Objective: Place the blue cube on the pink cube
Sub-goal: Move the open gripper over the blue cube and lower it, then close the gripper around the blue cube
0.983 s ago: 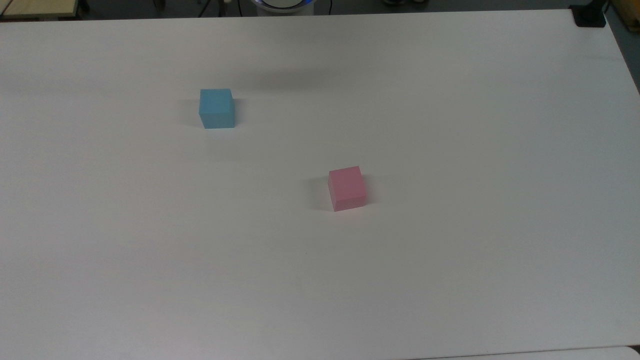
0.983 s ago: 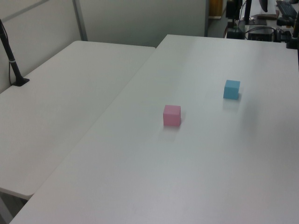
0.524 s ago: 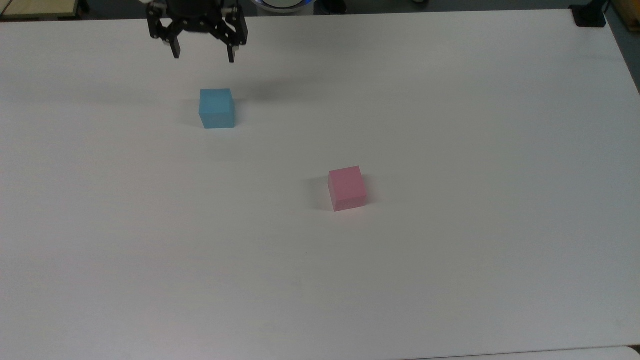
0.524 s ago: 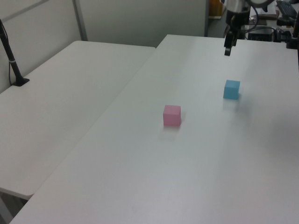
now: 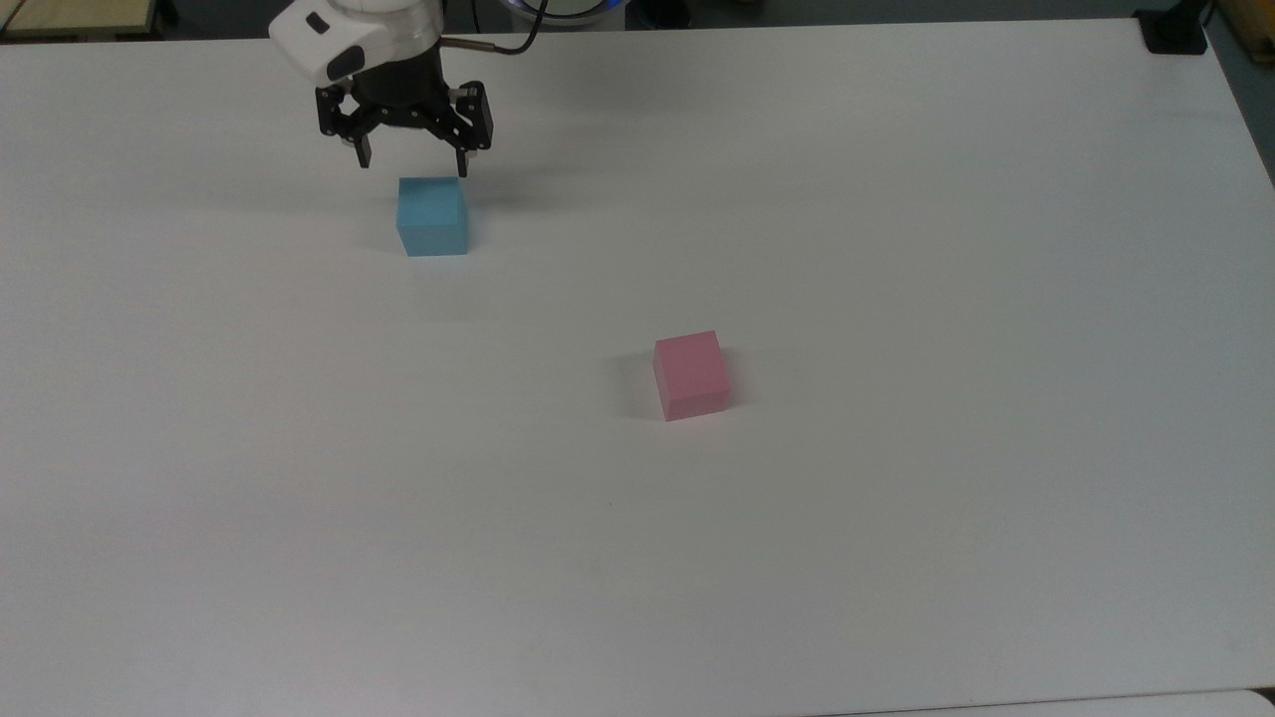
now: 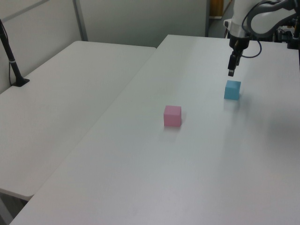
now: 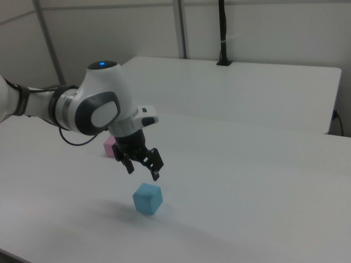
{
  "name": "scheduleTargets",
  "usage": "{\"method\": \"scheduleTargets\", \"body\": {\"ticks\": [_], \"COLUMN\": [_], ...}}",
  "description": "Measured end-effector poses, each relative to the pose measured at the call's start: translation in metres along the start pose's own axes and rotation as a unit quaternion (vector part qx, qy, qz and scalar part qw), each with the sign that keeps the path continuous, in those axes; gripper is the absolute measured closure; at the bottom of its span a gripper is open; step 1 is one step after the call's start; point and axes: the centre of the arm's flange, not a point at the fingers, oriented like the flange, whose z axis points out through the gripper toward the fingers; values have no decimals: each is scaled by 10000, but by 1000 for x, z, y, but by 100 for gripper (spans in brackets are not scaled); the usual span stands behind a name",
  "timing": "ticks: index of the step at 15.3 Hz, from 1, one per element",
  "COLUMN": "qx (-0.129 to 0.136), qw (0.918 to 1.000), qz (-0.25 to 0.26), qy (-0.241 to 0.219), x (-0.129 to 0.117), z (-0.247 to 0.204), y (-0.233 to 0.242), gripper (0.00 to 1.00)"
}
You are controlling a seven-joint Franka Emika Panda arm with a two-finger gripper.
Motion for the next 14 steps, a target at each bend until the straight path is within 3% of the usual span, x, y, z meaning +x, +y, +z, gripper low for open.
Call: {"method": "scheduleTargets", "body": {"ticks": [7,14], "qx": [-96,-88], "qw": [9998,9998], "qz": [-128,-116], "qy": [-117,-106], "x": [-8,-7], "z": [58,66], "y": [3,4], "gripper": [0,4]}}
